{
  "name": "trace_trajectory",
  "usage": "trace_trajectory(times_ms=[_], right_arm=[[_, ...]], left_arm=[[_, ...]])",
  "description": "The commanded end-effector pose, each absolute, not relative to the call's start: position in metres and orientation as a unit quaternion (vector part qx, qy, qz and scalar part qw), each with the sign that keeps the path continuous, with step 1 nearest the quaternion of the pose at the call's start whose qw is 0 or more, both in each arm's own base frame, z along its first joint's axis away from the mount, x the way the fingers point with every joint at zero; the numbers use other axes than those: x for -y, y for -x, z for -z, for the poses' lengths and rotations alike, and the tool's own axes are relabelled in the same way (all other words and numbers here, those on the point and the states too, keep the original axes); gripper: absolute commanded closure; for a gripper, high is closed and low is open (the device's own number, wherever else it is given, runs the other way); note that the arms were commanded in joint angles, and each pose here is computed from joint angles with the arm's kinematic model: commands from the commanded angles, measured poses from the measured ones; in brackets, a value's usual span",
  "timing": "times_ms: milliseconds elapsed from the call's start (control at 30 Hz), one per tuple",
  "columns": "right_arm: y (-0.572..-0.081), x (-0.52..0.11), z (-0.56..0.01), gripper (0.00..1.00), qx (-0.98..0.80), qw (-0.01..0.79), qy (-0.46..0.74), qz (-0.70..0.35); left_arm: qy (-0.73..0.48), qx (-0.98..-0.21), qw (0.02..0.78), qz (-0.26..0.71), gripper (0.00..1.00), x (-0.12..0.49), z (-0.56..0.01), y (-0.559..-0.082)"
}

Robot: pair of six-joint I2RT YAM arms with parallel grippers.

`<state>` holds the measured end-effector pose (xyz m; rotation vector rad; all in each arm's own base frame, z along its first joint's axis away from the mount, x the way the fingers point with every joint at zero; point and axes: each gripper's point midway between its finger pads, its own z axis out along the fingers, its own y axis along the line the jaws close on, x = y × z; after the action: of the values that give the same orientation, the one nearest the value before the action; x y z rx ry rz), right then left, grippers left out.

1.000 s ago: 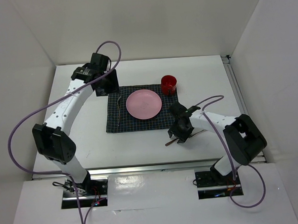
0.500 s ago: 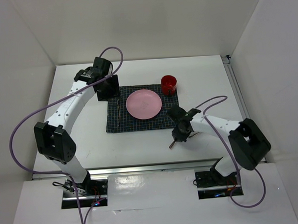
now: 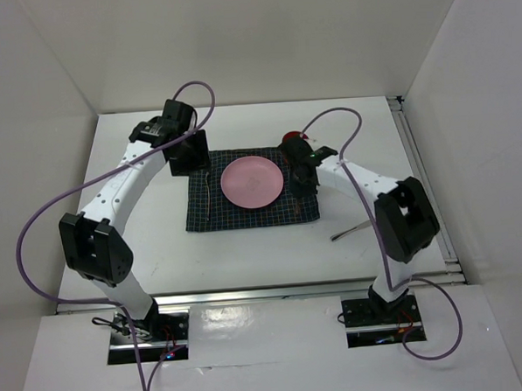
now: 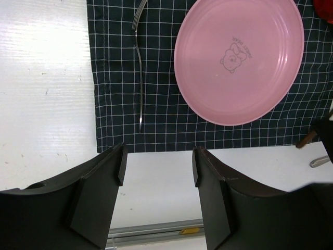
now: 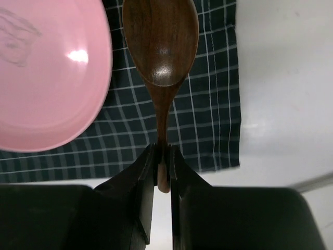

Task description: Set the dinner table for one person

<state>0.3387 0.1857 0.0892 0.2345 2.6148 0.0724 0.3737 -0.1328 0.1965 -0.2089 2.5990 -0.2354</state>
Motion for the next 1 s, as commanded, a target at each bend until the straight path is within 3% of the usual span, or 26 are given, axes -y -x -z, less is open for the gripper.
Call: trace_trajectory(times_ms=[0,733,967], right_arm=[[-0.356,-0.184,-0.074,1.00,-0.970,0.243,0.009,-0.013],[-0.390,-0.202,-0.034,1.00,-0.976,0.211,0.020,-0.045],[-0.388,-0.198,-0.038,0.70,-0.978,0.206,0.008,-0.034]], left_arm=[[0.083,-0.953,0.277,0.091,0.30,0.129,-0.209,-0.369],[0.088,-0.955,0.270,0.085,0.30,0.123,-0.203,-0.365],[0.087,-0.958,0.261,0.084,0.32,0.120,-0.199,-0.362]])
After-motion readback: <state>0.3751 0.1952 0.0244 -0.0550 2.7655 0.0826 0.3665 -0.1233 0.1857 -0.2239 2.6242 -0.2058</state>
